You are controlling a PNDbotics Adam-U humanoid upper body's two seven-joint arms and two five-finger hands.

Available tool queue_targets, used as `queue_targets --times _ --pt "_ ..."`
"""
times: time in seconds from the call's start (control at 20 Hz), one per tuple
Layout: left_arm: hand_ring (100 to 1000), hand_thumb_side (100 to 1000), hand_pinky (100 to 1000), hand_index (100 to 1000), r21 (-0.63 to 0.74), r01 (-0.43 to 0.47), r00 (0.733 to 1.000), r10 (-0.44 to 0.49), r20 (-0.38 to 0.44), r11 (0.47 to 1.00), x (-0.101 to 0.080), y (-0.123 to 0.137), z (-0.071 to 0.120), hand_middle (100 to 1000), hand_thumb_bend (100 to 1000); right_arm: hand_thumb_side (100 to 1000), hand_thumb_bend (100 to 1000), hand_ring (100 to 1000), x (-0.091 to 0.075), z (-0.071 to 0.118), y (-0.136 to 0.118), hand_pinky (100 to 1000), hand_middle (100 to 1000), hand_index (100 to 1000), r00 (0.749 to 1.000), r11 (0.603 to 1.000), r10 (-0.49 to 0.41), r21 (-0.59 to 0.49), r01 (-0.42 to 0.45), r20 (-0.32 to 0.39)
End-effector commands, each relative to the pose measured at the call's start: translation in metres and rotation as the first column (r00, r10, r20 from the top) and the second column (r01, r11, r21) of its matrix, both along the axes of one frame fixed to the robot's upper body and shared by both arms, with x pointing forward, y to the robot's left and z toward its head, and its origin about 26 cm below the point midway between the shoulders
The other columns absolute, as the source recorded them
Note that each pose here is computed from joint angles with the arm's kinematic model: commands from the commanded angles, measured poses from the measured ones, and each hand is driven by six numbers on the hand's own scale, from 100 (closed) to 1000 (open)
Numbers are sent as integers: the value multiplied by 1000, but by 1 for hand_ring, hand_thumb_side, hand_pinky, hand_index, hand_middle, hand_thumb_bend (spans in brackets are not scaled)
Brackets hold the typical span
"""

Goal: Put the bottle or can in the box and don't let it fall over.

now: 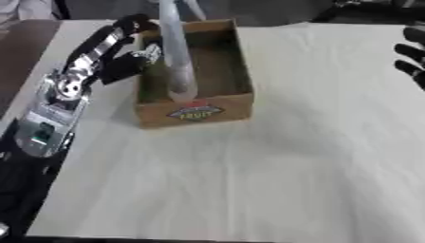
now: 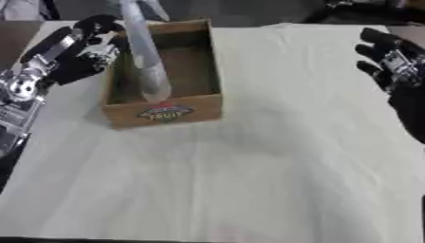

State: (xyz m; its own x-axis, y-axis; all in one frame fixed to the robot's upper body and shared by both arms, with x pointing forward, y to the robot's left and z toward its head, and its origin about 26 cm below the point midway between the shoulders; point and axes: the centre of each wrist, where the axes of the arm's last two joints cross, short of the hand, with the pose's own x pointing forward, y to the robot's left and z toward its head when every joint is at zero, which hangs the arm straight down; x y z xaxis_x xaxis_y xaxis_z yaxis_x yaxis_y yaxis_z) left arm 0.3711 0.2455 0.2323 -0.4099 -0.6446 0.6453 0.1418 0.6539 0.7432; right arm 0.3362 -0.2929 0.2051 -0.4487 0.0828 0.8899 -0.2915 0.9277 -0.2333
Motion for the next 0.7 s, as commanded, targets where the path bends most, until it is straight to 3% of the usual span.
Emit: queue_targets --times 0.05,0.4,0.7 --pt "1000 672 1000 866 -26 8 999 -6 48 1000 -14 8 16 1000 100 583 100 1000 -3 11 -5 1000 1000 841 999 1000 -16 -21 17 37" --pt "1000 672 1000 872 -190 115 977 -76 201 975 -62 18 20 1000 100 582 100 1000 -4 13 -7 1000 1000 841 999 999 -32 -12 33 44" --pt "1000 672 1000 864 -411 174 950 -42 310 895 -70 35 6 1000 100 580 100 1000 -6 12 -10 1000 1000 842 998 999 -46 -7 46 43"
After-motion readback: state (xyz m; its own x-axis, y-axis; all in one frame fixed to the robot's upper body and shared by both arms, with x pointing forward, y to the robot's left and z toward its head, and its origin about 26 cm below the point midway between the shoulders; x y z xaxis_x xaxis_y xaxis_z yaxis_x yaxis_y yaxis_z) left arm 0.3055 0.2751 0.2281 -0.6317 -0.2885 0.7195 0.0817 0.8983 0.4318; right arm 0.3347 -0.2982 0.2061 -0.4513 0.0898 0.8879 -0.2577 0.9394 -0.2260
